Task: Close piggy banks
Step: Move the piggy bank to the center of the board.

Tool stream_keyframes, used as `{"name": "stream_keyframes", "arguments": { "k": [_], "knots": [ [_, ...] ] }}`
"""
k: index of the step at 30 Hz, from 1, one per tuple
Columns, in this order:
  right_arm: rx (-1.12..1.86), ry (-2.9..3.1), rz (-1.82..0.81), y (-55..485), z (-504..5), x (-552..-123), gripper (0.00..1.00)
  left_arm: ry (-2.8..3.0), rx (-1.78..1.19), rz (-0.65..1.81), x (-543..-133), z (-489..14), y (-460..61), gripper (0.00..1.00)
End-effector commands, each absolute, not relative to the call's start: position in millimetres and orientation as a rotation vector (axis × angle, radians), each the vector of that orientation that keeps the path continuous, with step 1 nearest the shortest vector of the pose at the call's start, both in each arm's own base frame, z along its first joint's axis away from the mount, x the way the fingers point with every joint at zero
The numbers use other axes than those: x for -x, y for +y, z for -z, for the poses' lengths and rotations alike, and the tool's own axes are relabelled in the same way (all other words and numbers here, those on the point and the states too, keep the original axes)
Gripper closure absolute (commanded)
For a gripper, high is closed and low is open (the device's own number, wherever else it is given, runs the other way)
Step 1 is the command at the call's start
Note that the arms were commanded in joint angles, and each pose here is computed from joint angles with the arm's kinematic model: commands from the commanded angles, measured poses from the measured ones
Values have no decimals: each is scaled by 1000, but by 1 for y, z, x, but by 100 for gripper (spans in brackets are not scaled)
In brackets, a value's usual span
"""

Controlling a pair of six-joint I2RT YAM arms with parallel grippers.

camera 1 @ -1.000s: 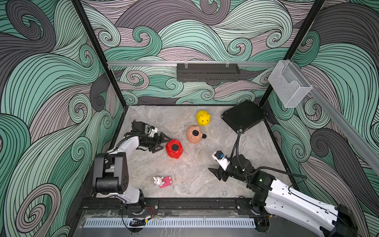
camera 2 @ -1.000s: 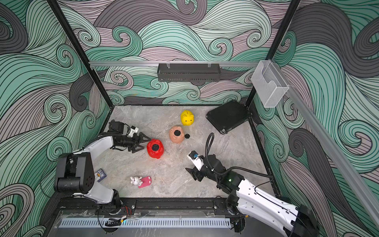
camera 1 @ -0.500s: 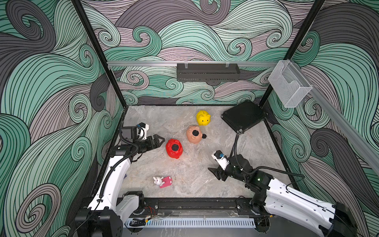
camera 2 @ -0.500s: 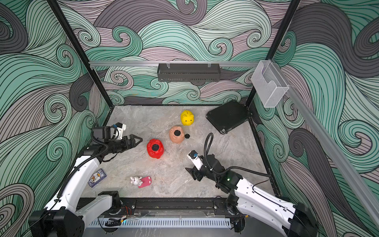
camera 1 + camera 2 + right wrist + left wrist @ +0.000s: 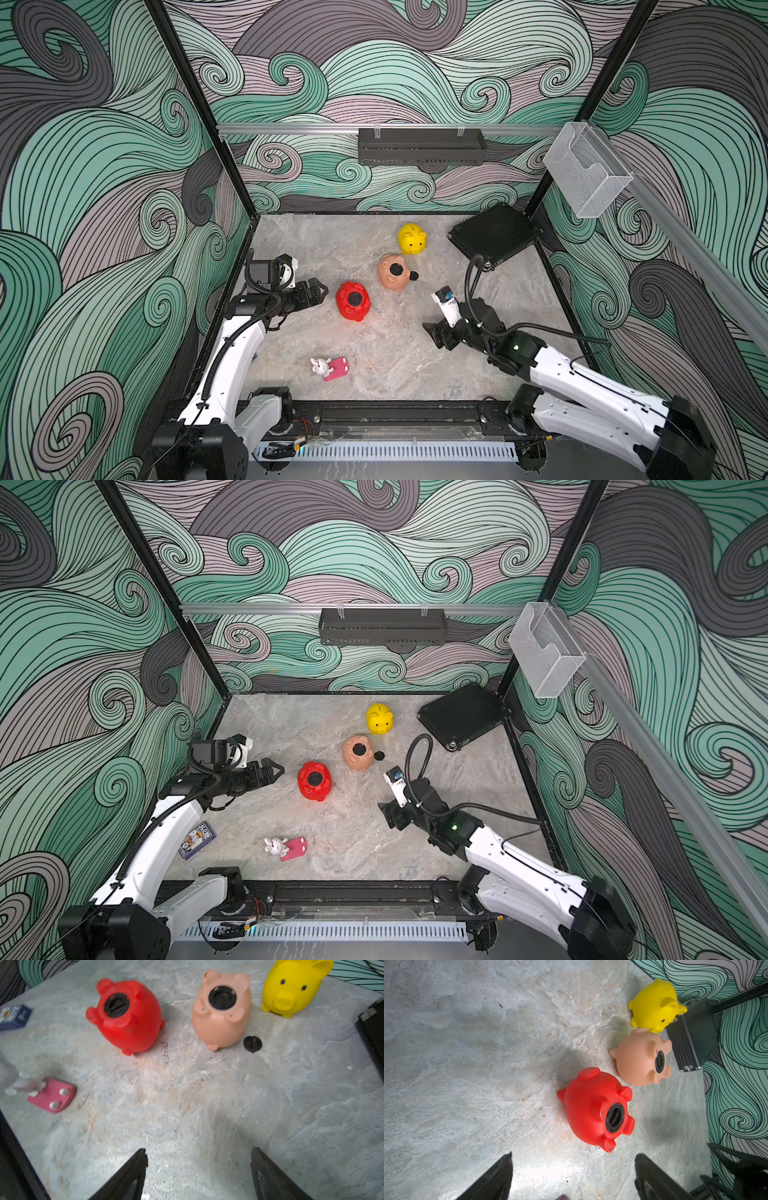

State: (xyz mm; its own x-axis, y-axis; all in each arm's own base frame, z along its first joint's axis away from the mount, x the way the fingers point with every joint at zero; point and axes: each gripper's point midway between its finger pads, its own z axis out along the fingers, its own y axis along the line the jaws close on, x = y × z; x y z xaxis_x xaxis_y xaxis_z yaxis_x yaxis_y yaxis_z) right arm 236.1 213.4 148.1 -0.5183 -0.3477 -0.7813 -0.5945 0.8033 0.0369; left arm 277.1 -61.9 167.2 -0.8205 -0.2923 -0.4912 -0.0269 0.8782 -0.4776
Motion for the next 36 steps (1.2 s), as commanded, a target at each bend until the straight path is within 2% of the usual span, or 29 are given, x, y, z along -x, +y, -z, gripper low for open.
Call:
{"name": "stream_keyframes", "arguments": {
  "k": [1,6,16,28,36],
  "knots": [
    [585,2262,-288,210,-168,-266,18,2496,231,563,-276,-169,-57,9],
    [540,2353,-198,226,-191,-318,17,2505,225,557,-275,-168,-59,9],
    [369,2449,-120,232,-202,-420,23,2520,206,542,-273,-166,-61,9],
    [315,2461,-102,242,-183,-501,19,2538,200,517,-270,-165,-62,9],
    [287,2484,-104,244,-162,-538,19,2541,198,510,-270,-165,-62,9]
  ]
}}
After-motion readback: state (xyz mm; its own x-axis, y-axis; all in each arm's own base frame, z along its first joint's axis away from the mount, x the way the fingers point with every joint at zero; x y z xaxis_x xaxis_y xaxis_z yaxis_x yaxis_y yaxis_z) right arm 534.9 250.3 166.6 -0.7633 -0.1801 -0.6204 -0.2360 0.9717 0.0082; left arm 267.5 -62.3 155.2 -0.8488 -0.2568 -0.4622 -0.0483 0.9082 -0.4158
